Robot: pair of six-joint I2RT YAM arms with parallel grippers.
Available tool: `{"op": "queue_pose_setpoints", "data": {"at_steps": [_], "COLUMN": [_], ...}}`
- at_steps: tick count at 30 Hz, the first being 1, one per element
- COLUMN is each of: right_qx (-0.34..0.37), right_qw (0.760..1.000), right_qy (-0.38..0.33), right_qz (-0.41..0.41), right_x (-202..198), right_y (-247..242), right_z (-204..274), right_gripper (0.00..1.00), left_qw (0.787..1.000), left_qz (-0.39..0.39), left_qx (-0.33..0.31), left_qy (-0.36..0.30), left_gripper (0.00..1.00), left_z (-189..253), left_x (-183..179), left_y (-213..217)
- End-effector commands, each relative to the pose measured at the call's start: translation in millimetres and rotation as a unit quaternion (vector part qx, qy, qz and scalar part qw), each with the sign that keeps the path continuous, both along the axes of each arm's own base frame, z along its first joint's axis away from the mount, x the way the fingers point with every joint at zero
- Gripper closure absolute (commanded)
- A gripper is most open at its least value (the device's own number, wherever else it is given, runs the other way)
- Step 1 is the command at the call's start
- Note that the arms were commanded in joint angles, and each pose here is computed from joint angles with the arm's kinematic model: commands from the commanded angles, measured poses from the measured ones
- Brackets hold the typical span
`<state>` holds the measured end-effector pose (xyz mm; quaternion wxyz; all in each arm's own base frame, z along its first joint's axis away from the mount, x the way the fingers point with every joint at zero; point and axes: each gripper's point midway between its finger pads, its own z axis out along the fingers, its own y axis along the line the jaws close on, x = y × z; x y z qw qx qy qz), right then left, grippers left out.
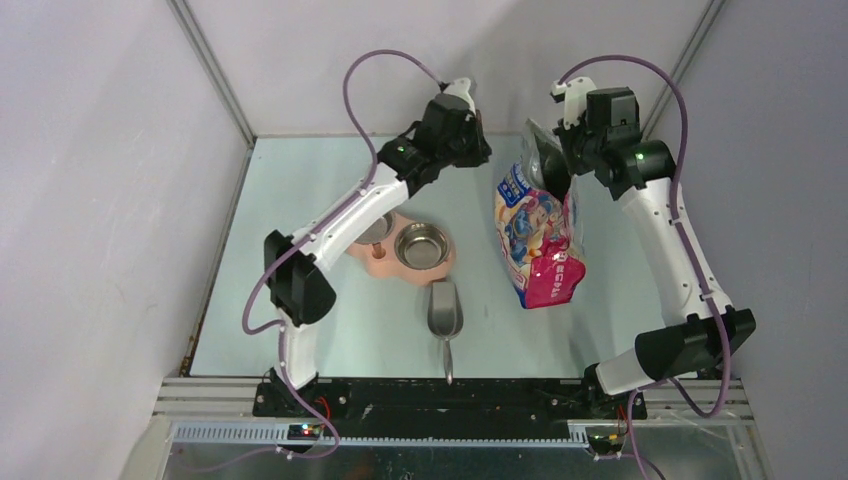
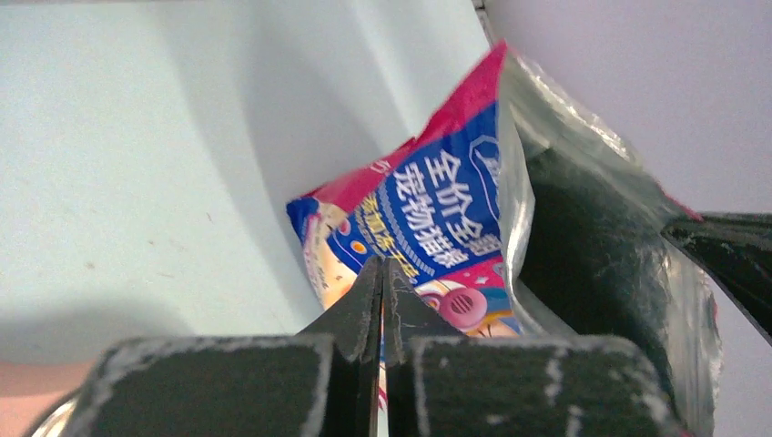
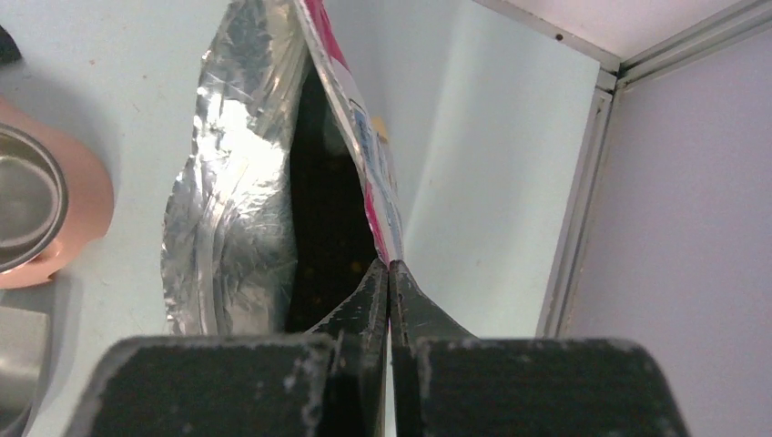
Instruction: Serve the pet food
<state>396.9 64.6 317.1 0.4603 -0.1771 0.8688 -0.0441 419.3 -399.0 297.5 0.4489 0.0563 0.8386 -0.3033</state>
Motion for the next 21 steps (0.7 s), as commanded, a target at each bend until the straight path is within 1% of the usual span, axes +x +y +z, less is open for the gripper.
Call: {"op": "queue_pose_setpoints", "data": {"at_steps": [1, 2, 3, 4, 5, 6, 7, 8, 9, 13, 17, 18, 19, 20, 21], "right_qx": [0.025, 0.032, 0.048, 0.053, 0.061, 0.066, 0.075, 0.079, 0.086, 0.091, 0.083, 0.079, 0.076, 0.072, 0.07], "right_qw": [0.995, 0.995, 0.995, 0.996, 0.996, 0.996, 0.996, 0.996, 0.995, 0.995, 0.995, 0.996, 0.996, 0.996, 0.997], "right_qy": [-0.096, -0.09, -0.082, -0.07, -0.062, -0.052, -0.045, -0.038, -0.033, -0.022, -0.01, -0.008, -0.005, -0.002, 0.003], "right_qz": [0.01, 0.015, 0.018, 0.019, 0.018, 0.023, 0.026, 0.028, 0.034, 0.042, 0.048, 0.046, 0.045, 0.044, 0.043], "right_x": [-8, -11, -12, -13, -13, -12, -11, -9, -8, 0, 8, 10, 12, 14, 16], "right_y": [-1, 2, 7, 9, 11, 15, 18, 20, 24, 33, 38, 37, 37, 36, 36], "right_z": [68, 67, 64, 58, 54, 48, 45, 41, 39, 33, 24, 22, 19, 16, 12], "right_gripper": [1.0, 1.0, 0.95, 0.82, 0.77, 0.67, 0.59, 0.55, 0.49, 0.4, 0.37, 0.37, 0.38, 0.39, 0.41], "left_qw": [0.995, 0.99, 0.987, 0.983, 0.982, 0.981, 0.981, 0.982, 0.983, 0.992, 0.993, 0.993, 0.993, 0.992, 0.992], "left_qz": [-0.035, -0.076, -0.095, -0.116, -0.121, -0.12, -0.123, -0.119, -0.121, -0.076, -0.073, -0.076, -0.078, -0.077, -0.077], "left_qx": [-0.05, -0.077, -0.086, -0.104, -0.111, -0.119, -0.119, -0.117, -0.114, -0.081, -0.083, -0.089, -0.086, -0.092, -0.092], "left_qy": [-0.077, -0.09, -0.094, -0.097, -0.094, -0.09, -0.087, -0.083, -0.077, -0.053, -0.029, -0.034, -0.029, -0.033, -0.03], "left_gripper": [1.0, 0.97, 0.89, 0.64, 0.54, 0.41, 0.37, 0.34, 0.33, 0.33, 0.34, 0.34, 0.34, 0.34, 0.34], "left_z": [73, 88, 93, 100, 102, 104, 102, 99, 93, 61, 38, 42, 34, 39, 33], "left_x": [-9, -18, -23, -30, -34, -36, -39, -40, -42, -32, -30, -29, -29, -27, -26], "left_y": [10, 0, -4, -10, -13, -14, -18, -20, -25, -30, -48, -52, -58, -61, -66]}}
